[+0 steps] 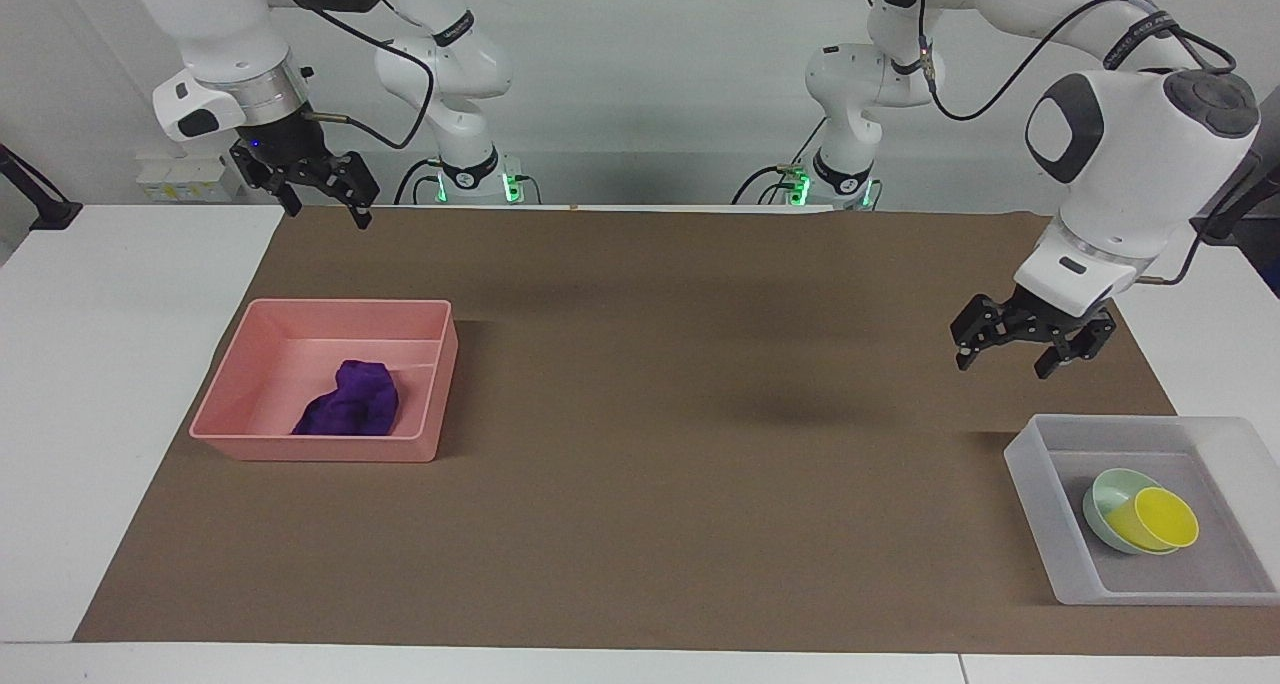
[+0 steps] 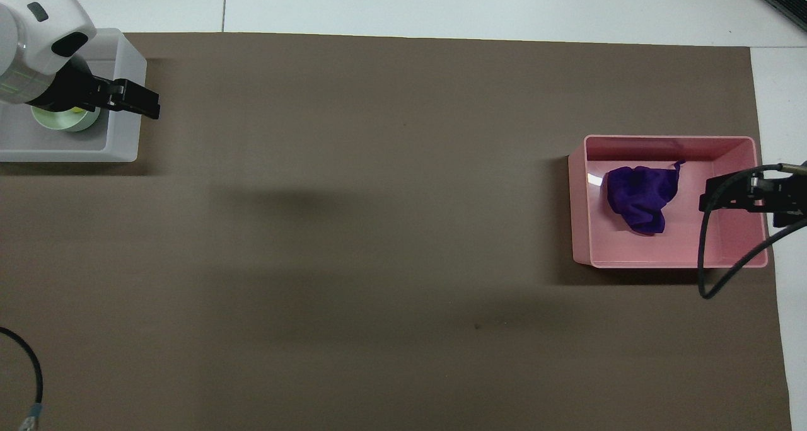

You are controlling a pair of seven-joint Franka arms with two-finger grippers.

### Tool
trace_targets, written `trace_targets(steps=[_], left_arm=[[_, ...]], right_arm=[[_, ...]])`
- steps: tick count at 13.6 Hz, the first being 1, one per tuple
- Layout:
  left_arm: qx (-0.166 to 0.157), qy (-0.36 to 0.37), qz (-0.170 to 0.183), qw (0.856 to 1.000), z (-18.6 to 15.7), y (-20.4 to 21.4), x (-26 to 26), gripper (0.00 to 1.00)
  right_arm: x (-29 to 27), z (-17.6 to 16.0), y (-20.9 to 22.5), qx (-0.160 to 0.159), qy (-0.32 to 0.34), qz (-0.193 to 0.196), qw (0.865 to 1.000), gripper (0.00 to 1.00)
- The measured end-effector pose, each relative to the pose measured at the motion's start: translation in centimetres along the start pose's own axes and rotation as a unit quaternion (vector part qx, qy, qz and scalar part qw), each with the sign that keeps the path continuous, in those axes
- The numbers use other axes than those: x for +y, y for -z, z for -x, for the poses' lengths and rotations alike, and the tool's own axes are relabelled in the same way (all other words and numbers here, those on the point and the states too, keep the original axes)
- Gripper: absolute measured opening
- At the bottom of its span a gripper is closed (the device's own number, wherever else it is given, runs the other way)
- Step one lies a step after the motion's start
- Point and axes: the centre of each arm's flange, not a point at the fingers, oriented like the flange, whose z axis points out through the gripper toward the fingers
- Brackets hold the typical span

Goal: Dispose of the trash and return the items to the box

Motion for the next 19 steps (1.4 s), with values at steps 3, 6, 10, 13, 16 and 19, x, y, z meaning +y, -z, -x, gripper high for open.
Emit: trace_targets(steps=[3, 6, 10, 13, 16, 19], left_arm=[[-0.026, -0.004, 0.003, 1.000, 2.2, 2.7, 0.2, 1.00], [-0.052, -0.002, 0.003, 0.999, 3.8, 3.8, -0.3, 1.00], [-0.069, -0.008, -0.010, 0.998, 5.4, 5.2, -0.2, 1.00], [-0.074, -0.010, -0.009, 0.997, 7.0, 5.2, -0.2, 1.00], [-0.059, -0.009, -0.010, 0.998, 7.2, 4.1, -0.4, 1.00], [-0.058, -0.008, -0.010, 0.998, 7.2, 3.6, -0.6, 1.00]], right_arm=[[0.0, 0.0, 0.0, 0.000, 0.000, 0.000, 1.000, 1.00], [0.0, 0.0, 0.0, 0.000, 0.000, 0.000, 1.000, 1.00], [0.0, 0.0, 0.0, 0.000, 0.000, 0.000, 1.000, 1.00], [0.0, 0.0, 0.0, 0.000, 0.000, 0.000, 1.000, 1.00], [0.0, 0.0, 0.0, 0.000, 0.000, 0.000, 1.000, 1.00], [0.0, 0.0, 0.0, 0.000, 0.000, 0.000, 1.000, 1.00]])
